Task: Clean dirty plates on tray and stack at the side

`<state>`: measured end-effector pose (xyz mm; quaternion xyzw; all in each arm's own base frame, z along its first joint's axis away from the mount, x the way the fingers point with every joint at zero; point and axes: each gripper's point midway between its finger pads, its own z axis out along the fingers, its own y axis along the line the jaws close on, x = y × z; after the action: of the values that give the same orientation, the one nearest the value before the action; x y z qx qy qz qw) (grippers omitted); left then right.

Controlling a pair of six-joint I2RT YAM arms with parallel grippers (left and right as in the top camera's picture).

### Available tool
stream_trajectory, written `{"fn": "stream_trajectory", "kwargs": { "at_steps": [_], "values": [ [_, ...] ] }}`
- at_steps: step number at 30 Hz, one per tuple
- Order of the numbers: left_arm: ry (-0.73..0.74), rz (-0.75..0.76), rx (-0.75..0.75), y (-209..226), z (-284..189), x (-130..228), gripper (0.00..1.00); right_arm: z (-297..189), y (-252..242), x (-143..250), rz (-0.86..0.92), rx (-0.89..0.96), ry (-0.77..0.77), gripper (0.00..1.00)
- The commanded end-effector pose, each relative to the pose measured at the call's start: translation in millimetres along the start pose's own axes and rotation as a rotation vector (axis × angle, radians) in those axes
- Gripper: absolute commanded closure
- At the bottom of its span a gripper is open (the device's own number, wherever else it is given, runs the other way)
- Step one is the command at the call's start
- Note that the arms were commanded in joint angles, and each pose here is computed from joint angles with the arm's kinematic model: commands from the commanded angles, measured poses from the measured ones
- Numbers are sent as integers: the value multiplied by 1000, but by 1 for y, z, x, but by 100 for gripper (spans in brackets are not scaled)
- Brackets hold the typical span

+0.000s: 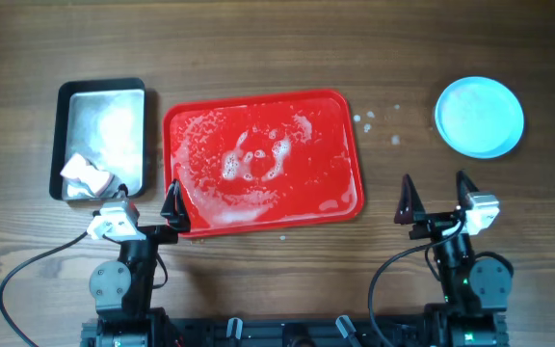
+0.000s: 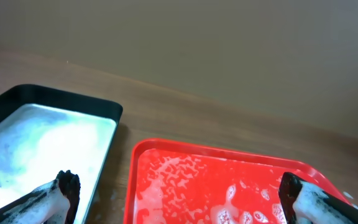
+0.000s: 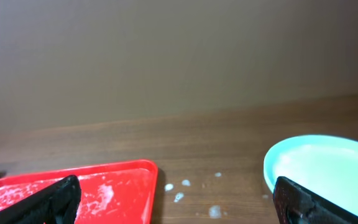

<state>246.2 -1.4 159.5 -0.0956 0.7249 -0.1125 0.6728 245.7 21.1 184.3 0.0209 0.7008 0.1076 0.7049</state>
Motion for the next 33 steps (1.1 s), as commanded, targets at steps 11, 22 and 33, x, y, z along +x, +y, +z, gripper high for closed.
{"fn": "stream_trajectory", "kwargs": {
  "at_steps": [11,22,33],
  "values": [
    [-1,12,-6,1,0,1,0,-1,-14,6,29,74,0,0],
    [-1,12,-6,1,0,1,0,-1,-14,6,29,74,0,1],
    [-1,12,-6,1,0,1,0,-1,-14,6,29,74,0,0]
  ]
}}
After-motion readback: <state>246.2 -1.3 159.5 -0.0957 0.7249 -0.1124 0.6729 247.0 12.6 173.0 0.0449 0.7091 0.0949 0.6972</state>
